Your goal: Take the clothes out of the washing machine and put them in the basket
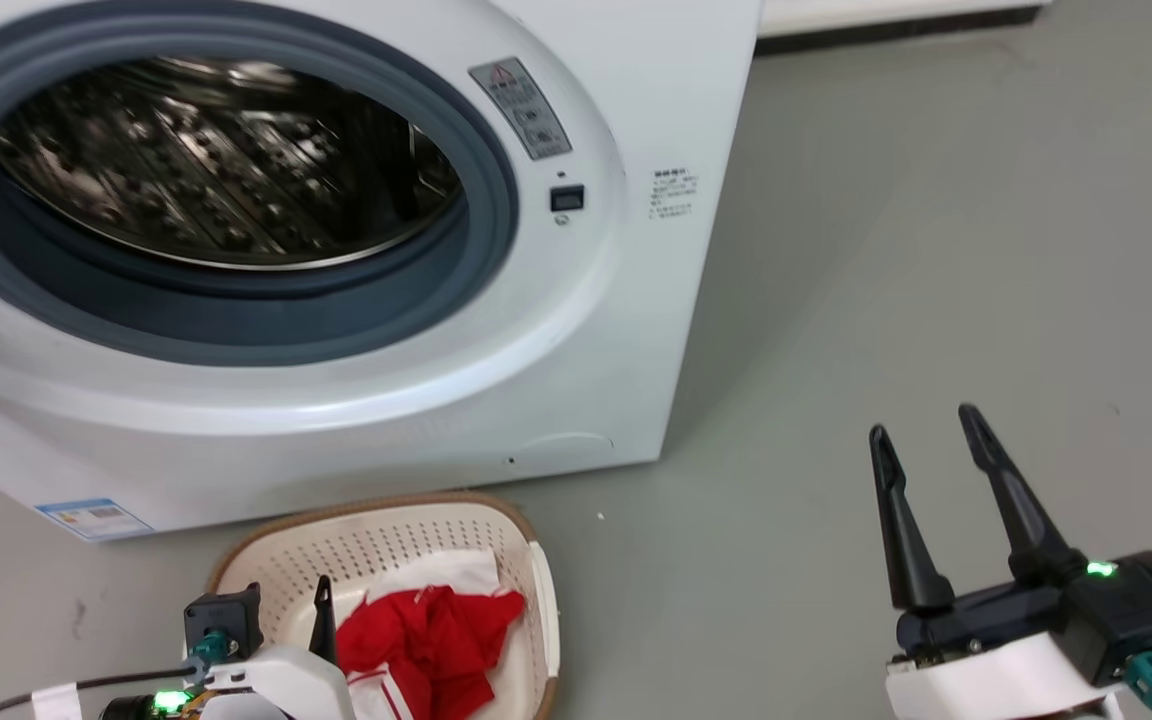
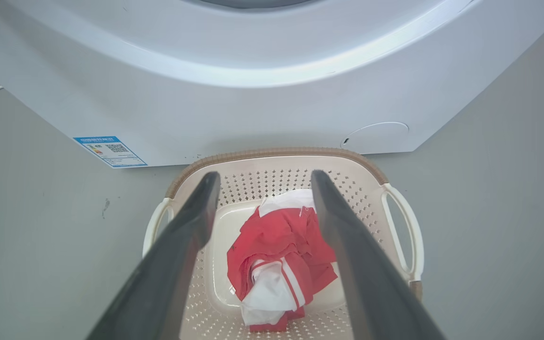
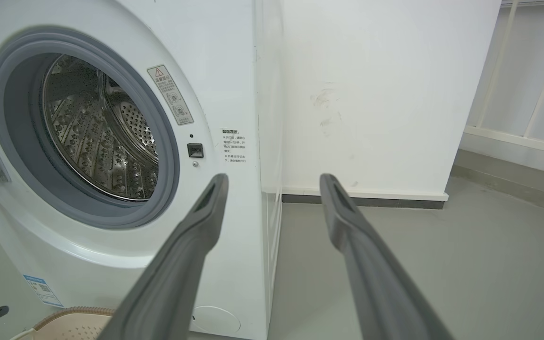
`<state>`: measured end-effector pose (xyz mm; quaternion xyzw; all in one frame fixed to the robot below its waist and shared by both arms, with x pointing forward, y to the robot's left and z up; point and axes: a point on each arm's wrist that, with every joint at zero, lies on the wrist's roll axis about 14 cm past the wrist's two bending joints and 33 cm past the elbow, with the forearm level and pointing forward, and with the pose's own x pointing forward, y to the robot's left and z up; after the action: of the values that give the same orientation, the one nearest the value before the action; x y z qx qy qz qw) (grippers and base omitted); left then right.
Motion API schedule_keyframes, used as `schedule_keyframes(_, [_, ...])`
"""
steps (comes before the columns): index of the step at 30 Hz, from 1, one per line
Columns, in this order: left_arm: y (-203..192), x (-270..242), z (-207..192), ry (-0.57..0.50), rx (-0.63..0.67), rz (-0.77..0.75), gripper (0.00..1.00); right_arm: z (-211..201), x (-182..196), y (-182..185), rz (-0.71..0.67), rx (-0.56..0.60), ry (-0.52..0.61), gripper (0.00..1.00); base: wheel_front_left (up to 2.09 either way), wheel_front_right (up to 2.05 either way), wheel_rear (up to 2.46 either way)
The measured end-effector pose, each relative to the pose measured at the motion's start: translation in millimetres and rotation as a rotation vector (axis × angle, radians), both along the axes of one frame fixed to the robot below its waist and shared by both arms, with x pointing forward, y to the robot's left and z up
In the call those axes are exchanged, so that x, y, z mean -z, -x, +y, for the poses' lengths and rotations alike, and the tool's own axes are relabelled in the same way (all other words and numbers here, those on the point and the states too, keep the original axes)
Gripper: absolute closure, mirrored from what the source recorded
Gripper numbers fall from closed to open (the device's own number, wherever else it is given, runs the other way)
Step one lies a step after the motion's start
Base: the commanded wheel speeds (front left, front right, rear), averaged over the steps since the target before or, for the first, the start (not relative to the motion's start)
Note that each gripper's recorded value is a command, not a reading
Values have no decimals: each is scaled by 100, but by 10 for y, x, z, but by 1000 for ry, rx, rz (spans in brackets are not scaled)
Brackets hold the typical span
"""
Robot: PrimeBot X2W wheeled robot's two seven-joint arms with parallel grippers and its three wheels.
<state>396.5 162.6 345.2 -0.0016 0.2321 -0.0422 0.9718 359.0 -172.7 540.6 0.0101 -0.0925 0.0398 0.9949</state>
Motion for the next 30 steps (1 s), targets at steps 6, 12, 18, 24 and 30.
schedule_keyframes(6, [32, -492, 46, 4, -29, -175, 0, 57, -38, 131, -12, -17, -5, 0, 0, 0, 0])
schedule_keyframes(12, [106, -998, 185, -11, -89, -349, 0, 114, -94, 202, -32, -36, -8, 0, 0, 0, 0])
schedule_keyframes(18, [187, -1397, 218, 5, -112, -480, 0, 114, -121, 243, -42, -37, -15, 0, 0, 0, 0])
schedule_keyframes(24, [278, -1648, 274, -11, -137, -563, 0, 58, -103, 280, -37, -22, -32, 0, 0, 0, 0])
schedule_keyframes(30, [359, -1734, 248, -33, -134, -592, 0, -4, -95, 316, -35, -3, -43, 0, 0, 0, 0])
